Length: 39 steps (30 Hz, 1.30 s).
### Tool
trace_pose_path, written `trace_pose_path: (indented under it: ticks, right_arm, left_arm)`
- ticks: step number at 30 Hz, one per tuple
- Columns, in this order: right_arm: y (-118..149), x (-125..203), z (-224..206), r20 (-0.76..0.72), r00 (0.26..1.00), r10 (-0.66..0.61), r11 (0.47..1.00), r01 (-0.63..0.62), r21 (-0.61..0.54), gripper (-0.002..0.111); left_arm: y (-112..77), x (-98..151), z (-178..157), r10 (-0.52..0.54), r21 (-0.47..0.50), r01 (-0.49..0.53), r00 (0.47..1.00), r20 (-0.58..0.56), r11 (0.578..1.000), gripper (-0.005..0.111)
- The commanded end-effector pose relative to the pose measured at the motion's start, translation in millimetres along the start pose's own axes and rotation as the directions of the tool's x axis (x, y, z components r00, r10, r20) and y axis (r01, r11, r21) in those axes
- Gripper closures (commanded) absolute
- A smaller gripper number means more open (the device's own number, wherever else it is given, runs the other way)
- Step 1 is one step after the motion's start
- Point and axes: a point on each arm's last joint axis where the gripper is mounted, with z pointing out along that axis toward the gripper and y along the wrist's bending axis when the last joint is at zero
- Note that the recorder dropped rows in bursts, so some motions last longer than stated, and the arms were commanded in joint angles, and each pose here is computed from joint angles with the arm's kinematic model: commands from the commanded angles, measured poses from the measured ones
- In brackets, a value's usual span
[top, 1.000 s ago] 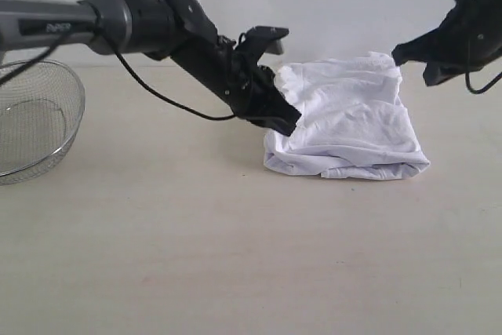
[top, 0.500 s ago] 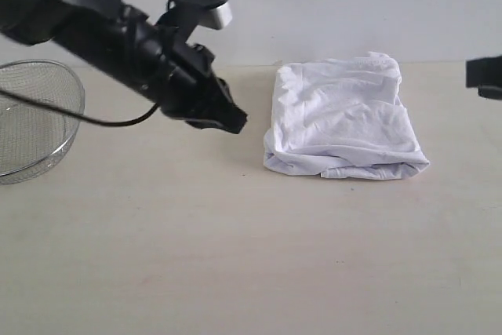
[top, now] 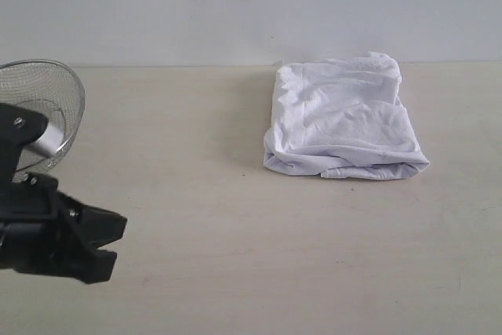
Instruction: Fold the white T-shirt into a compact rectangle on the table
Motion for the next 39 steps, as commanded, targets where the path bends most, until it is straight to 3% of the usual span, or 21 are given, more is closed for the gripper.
trace_pose_path:
  ticks: [1, 4, 13, 32, 39]
  right_arm:
    - [2, 6, -10, 0.071, 0.997, 0.039, 0.999, -0.037, -0.026, 0.109]
    - [4, 4, -15, 0.109, 0.986, 0.125, 0.992, -0.121, -0.048, 0.109]
    - [4, 4, -17, 0.122, 0.984, 0.128, 0.991, -0.122, -0.053, 0.109]
    - [4, 4, -17, 0.124, 0.984, 0.128, 0.991, -0.122, -0.054, 0.109]
    - [2, 4, -31, 0.238, 0.959, -0.155, 0.988, 0.152, 0.033, 0.109]
  left_arm:
    - [4.8, 15, -11, -0.044, -0.047, 0.047, 0.997, 0.06, 0.998, 0.102]
    - [3.9, 16, -17, -0.046, -0.043, 0.05, 0.995, 0.089, 0.998, 0.102]
    - [1.2, 8, -35, -0.023, -0.04, 0.031, 0.981, 0.194, 0.999, 0.102]
    - [1.0, 8, -36, -0.022, -0.039, 0.031, 0.98, 0.198, 0.999, 0.102]
    - [0.9, 8, -36, -0.022, -0.038, 0.03, 0.98, 0.197, 0.999, 0.102]
